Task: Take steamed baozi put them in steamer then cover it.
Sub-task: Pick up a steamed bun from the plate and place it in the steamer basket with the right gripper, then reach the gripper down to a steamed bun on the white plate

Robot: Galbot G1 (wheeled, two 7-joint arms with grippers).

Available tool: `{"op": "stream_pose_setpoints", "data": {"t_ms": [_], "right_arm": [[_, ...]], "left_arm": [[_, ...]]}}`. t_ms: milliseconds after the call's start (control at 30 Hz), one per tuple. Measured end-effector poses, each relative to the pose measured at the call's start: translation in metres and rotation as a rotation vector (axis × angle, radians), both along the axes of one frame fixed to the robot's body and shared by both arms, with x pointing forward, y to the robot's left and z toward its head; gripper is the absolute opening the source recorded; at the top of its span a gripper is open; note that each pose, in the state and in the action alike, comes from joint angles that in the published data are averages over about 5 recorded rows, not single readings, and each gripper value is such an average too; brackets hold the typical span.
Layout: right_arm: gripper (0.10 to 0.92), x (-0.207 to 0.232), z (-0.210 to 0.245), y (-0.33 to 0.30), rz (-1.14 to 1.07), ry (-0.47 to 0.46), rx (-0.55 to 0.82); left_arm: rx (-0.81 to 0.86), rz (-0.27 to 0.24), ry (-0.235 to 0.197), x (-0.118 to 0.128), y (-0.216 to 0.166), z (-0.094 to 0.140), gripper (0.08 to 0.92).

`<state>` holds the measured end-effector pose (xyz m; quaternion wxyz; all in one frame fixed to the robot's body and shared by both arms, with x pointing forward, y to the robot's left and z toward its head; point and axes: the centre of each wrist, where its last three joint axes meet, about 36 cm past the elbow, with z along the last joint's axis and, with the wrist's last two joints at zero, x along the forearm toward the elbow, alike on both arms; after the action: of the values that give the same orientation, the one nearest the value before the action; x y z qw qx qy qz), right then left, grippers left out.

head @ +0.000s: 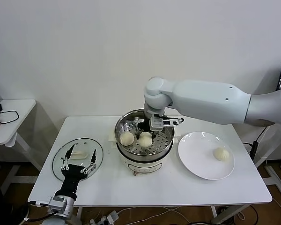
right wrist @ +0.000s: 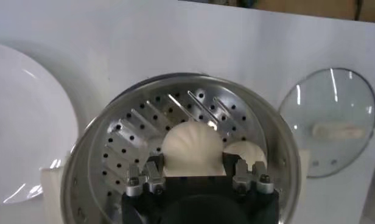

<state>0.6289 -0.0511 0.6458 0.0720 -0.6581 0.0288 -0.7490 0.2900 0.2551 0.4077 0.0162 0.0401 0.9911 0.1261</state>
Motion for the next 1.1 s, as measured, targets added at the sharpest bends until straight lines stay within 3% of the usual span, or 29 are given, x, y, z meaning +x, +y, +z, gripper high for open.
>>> {"op": "stream_pose_setpoints", "data": {"t_ms": [367, 600, 867, 1100], "right_arm": [[0.664, -0.003, -0.037, 0.015, -0.014, 0.044, -0.008], [0.798, -0.005, -0.041, 0.016, -0.036, 0.046, 0.004], [0.823, 0.005, -0.006, -0.009, -0.122, 0.015, 0.054], [0.823, 0.019, 0.039, -0.075, -0.345, 0.001, 0.106]], "left_arm": [[0.0, 0.001, 0.003, -0.001, 0.0, -0.001, 0.823], [0.002, 0.002, 0.001, -0.002, 0.001, 0.0, 0.823], [-0.001, -0.004, -0.008, -0.003, -0.003, 0.004, 0.823], [-0.001, -0.011, -0.013, -0.004, -0.007, 0.006, 0.823]]}}
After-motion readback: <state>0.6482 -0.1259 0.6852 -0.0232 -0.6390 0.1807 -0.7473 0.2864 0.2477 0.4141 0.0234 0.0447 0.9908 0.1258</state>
